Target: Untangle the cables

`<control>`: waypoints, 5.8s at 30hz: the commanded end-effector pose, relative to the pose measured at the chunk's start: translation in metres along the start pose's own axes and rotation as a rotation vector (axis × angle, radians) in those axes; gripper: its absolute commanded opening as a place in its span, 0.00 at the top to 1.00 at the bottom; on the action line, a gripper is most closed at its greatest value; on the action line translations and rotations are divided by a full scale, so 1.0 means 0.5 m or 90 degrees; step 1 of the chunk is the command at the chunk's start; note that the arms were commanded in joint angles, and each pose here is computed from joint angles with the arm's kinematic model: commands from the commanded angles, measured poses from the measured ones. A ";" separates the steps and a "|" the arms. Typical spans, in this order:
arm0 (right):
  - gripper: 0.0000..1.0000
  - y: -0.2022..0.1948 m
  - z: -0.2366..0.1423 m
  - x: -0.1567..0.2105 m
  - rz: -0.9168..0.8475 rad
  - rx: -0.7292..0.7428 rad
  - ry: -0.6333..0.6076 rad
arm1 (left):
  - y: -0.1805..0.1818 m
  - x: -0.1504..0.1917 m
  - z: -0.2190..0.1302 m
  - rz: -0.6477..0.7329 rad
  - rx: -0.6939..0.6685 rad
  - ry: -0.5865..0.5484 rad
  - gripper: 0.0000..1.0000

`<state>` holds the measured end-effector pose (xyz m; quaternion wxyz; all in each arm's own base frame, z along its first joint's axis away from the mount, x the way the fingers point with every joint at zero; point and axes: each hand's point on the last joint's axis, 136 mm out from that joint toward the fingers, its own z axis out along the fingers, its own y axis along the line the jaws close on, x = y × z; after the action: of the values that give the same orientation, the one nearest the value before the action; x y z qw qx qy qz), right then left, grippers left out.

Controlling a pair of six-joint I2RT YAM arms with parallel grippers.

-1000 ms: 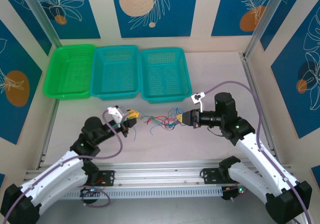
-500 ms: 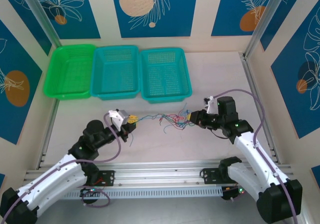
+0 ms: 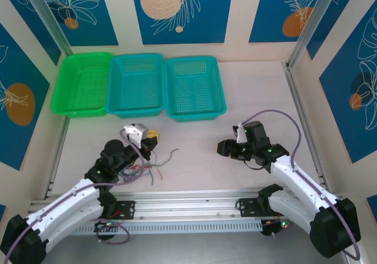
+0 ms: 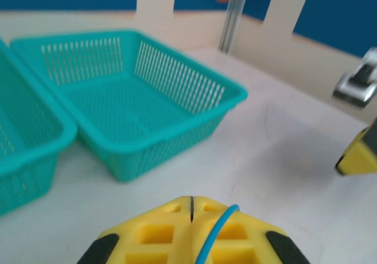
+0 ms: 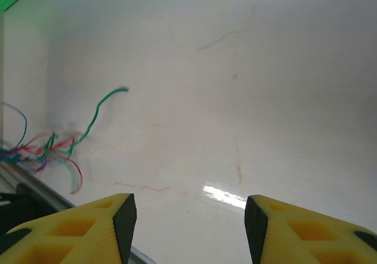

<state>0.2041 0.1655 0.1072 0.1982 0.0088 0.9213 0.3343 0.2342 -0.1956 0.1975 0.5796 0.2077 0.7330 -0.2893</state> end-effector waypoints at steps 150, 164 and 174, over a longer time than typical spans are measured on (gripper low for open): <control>0.18 0.186 0.008 -0.089 -0.261 -0.181 -0.127 | -0.099 0.223 0.158 0.119 0.180 0.196 1.00; 0.29 0.180 0.191 -0.053 -0.082 0.122 0.162 | -0.102 0.211 0.154 0.129 0.183 0.185 1.00; 0.90 0.148 0.205 -0.066 -0.051 0.164 0.137 | -0.083 0.198 0.147 0.141 0.146 0.172 1.00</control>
<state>0.2625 0.2938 0.0937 0.1058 -0.0616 0.9671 0.2231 0.2351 -0.2806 0.0892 0.4554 0.3858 0.7492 -0.2873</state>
